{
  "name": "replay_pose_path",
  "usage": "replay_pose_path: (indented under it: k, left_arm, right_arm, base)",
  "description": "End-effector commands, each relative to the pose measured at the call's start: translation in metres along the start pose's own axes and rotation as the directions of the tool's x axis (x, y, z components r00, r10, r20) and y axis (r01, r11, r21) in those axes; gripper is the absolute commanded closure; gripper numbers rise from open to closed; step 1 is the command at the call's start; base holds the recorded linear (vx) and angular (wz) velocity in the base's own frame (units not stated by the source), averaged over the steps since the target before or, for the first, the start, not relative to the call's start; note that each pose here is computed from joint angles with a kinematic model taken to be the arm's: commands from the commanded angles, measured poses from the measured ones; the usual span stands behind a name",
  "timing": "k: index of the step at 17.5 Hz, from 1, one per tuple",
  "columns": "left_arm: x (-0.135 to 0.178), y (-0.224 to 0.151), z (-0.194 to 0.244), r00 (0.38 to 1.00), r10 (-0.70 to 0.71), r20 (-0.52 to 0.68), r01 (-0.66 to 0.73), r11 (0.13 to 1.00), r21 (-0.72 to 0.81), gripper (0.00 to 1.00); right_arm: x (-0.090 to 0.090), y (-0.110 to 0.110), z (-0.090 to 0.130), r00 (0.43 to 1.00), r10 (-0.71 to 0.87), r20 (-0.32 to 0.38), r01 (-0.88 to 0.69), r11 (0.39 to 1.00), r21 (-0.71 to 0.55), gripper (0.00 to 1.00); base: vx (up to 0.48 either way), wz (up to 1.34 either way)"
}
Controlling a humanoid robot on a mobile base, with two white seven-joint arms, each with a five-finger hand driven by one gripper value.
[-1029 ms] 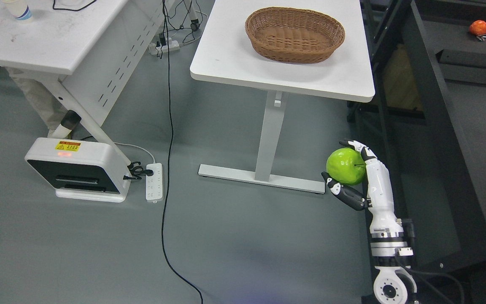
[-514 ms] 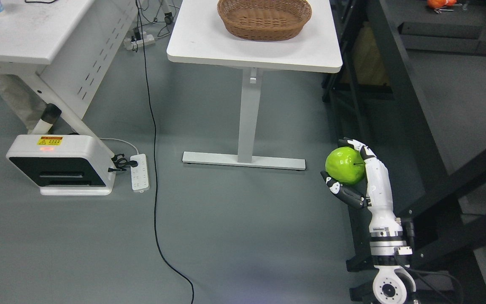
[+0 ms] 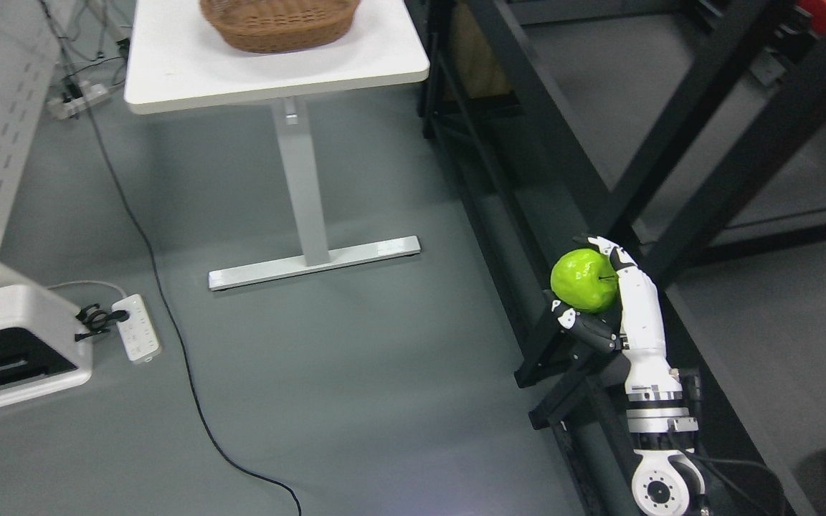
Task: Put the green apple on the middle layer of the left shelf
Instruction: 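Hold the green apple in the right hand while the robot turns to the shelf, then lower the green apple onto the black shelf tray near the other fruit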
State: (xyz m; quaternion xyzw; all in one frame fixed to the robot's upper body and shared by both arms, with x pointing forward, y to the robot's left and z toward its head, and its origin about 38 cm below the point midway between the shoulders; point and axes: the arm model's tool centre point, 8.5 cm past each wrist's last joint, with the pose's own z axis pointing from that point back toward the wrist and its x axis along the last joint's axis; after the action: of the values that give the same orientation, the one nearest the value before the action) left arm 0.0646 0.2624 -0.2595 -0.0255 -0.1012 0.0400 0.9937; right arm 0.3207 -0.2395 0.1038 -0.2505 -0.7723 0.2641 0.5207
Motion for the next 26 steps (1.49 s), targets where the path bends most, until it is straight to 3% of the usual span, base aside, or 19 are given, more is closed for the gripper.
replay_pose_path:
  k: [1, 20, 23, 26]
  left_arm:
    - [0.001, 0.011, 0.001, 1.0, -0.005, 0.002, 0.005, 1.0, 0.017, 0.0]
    - [0.001, 0.011, 0.001, 1.0, -0.005, 0.002, 0.005, 1.0, 0.017, 0.0]
    - [0.001, 0.011, 0.001, 1.0, -0.004, 0.0, 0.004, 1.0, 0.017, 0.0]
    - [0.001, 0.011, 0.001, 1.0, -0.005, 0.002, 0.005, 1.0, 0.017, 0.0]
  right_arm:
    - [0.0, 0.0, 0.001, 1.0, 0.01, 0.008, -0.01, 1.0, 0.016, 1.0]
    - [-0.004, -0.003, 0.004, 1.0, 0.015, -0.007, -0.015, 1.0, 0.008, 1.0]
    - [-0.004, -0.003, -0.003, 1.0, 0.018, -0.019, -0.017, 1.0, 0.009, 1.0]
    - [-0.008, 0.0, -0.028, 0.998, 0.035, -0.055, -0.032, 0.997, 0.066, 1.0]
  base:
    - [-0.09, -0.75]
    - [0.027, -1.03]
    - [0.103, -0.35]
    - [0.109, -0.16]
